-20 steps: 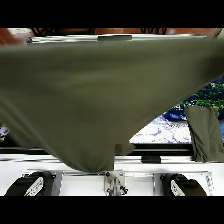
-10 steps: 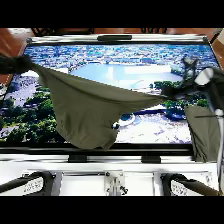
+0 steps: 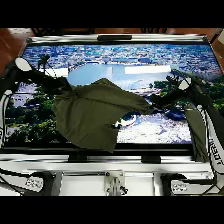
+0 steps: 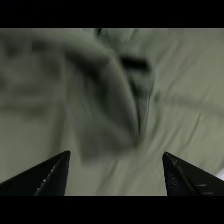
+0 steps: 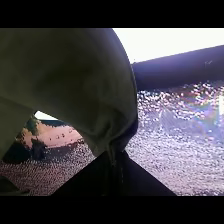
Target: Fold the shirts.
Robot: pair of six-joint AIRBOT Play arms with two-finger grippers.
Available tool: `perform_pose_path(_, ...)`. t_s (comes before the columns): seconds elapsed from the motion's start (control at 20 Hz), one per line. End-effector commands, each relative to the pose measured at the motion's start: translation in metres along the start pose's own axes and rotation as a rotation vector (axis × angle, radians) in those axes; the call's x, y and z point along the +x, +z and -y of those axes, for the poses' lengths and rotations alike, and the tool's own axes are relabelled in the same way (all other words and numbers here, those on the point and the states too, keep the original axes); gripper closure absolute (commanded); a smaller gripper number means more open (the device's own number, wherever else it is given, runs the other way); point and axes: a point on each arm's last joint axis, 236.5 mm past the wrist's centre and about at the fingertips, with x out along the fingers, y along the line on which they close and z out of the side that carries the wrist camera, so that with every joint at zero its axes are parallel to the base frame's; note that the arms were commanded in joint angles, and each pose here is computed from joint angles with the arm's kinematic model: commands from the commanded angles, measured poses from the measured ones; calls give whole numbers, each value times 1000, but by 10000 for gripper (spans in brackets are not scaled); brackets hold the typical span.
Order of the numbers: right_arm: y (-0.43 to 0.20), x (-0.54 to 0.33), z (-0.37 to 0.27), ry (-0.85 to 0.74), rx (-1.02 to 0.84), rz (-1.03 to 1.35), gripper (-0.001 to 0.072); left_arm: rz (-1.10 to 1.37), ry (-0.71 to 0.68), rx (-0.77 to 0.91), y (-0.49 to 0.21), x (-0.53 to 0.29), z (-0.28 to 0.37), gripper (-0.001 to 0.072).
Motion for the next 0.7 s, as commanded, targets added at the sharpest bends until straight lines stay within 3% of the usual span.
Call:
perform_pose_path(0.0,-23,-10,14,-70,-62,-81,631,-323,140,-50,-77,-66,-47,-2)
perform_pose_path(0.25,-29,-22,32,-156,-123,-95,631,-237,132,-194,-158,-67,-49,-3)
perform_pose_path(0.5,-25,-22,29,-145,-128,-77,631,-266,-124,-398,-250,17,-17,-4)
perform_pose_path(0.65,-23,-21,29,-145,-130,-68,631,-273,-174,-469,-271,49,-13,-4)
